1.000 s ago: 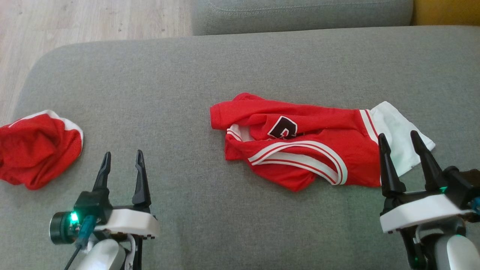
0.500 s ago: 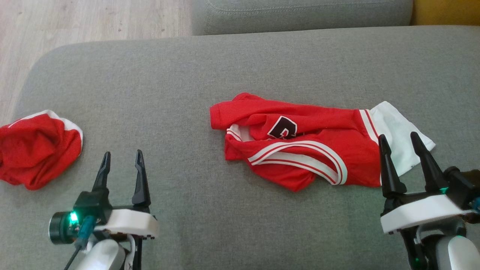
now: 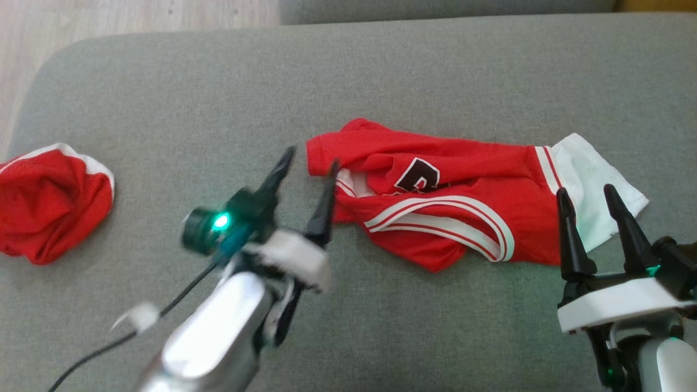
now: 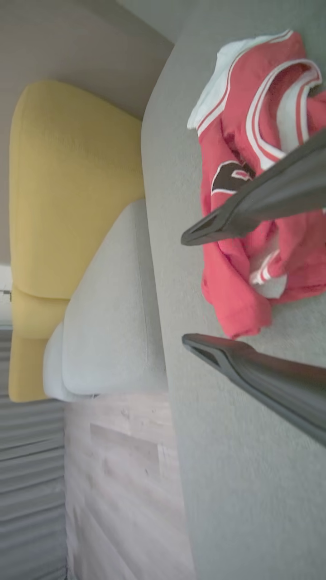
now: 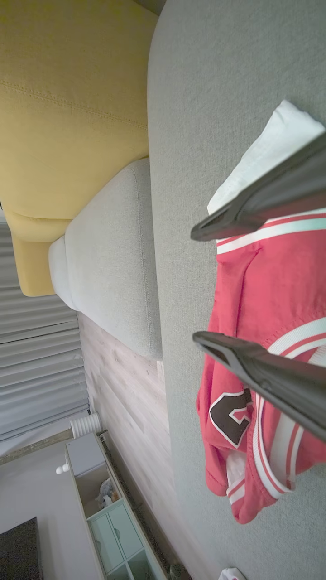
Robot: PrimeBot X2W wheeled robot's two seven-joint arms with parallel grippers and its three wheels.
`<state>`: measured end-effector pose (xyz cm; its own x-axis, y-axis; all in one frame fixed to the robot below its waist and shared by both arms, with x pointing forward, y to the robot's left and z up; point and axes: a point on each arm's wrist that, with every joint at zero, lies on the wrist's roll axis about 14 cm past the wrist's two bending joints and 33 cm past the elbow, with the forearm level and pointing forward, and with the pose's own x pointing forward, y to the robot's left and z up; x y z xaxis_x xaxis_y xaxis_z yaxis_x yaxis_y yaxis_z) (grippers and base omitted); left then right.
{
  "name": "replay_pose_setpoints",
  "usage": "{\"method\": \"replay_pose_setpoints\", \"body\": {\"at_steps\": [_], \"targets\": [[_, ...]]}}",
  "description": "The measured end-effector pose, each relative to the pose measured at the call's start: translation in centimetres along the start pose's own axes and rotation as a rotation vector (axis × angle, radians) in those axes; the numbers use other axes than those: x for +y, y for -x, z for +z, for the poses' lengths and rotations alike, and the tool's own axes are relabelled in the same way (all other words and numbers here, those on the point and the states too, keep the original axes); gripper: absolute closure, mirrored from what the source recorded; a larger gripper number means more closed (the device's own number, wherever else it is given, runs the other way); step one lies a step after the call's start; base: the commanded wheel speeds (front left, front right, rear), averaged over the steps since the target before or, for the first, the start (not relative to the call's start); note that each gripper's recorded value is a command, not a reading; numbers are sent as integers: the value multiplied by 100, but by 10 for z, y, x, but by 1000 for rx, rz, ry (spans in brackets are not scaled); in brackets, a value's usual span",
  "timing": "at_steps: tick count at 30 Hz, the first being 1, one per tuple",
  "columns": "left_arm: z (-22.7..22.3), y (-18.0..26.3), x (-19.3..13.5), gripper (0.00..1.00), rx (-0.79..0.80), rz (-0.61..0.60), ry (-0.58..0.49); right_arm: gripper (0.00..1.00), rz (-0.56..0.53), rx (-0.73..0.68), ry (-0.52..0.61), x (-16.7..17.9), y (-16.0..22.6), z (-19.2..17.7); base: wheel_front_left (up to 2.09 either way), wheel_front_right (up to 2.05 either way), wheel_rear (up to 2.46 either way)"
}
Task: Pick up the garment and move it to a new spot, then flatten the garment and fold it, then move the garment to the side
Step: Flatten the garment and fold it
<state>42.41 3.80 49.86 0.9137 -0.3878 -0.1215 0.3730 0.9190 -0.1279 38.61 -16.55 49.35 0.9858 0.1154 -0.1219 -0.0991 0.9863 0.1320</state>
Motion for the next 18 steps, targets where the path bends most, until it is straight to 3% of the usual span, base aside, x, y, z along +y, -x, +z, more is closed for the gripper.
{"method": "replay_pose_setpoints", "body": {"at_steps": [5,16,17,18], "targets": [[-29,-24,-24,0,202,-86,-1,0,-3,-2,0,-2,-6,1,0,0,0],[-92,-12,-34,0,499,-125,69,0,-36,21,-13,-12,-3,-7,0,0,0],[-95,-11,-36,10,514,-134,83,0,-36,23,-13,-12,-3,-8,0,0,0],[-97,-10,-38,69,522,-144,98,0,-37,25,-14,-13,-3,-9,0,0,0]]}}
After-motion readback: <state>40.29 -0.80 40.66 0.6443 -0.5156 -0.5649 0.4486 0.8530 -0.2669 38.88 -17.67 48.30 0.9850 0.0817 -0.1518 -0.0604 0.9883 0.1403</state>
